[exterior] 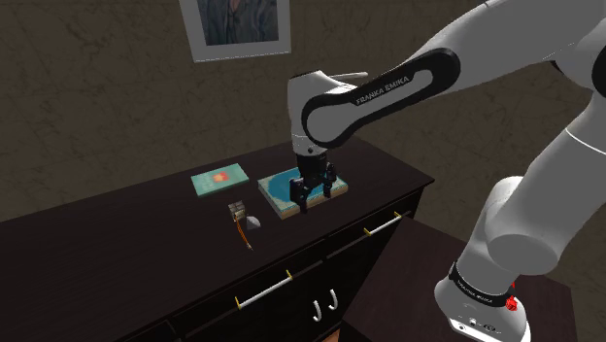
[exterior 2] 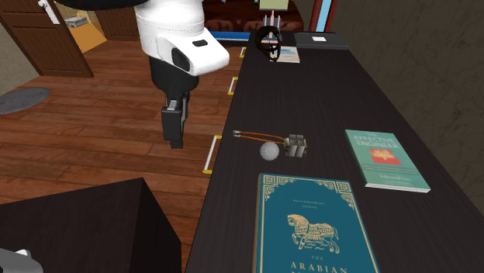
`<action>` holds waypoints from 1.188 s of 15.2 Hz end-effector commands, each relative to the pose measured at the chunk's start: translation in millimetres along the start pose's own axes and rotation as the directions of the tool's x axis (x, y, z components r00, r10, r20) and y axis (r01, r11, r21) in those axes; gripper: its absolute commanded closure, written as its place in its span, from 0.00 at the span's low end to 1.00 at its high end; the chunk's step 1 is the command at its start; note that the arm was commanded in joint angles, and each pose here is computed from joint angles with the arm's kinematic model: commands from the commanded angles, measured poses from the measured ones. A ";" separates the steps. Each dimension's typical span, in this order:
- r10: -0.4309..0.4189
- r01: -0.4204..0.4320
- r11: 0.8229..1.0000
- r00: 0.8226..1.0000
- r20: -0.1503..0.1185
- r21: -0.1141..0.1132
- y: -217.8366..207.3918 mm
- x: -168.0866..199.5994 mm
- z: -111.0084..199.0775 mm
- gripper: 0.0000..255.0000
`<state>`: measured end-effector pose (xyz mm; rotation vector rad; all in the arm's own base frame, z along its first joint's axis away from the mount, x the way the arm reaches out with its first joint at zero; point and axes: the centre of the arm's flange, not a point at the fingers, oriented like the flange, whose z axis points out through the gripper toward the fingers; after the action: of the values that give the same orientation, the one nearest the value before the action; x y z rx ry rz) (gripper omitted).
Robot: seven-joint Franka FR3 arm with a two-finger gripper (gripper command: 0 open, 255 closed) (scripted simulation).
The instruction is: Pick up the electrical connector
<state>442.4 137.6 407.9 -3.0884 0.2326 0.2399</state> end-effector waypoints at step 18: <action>0.231 -0.231 0.973 0.968 -0.094 0.012 -131.1 186.8 86.9 0.00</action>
<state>620.7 240.3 301.0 -3.0741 0.5770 0.1073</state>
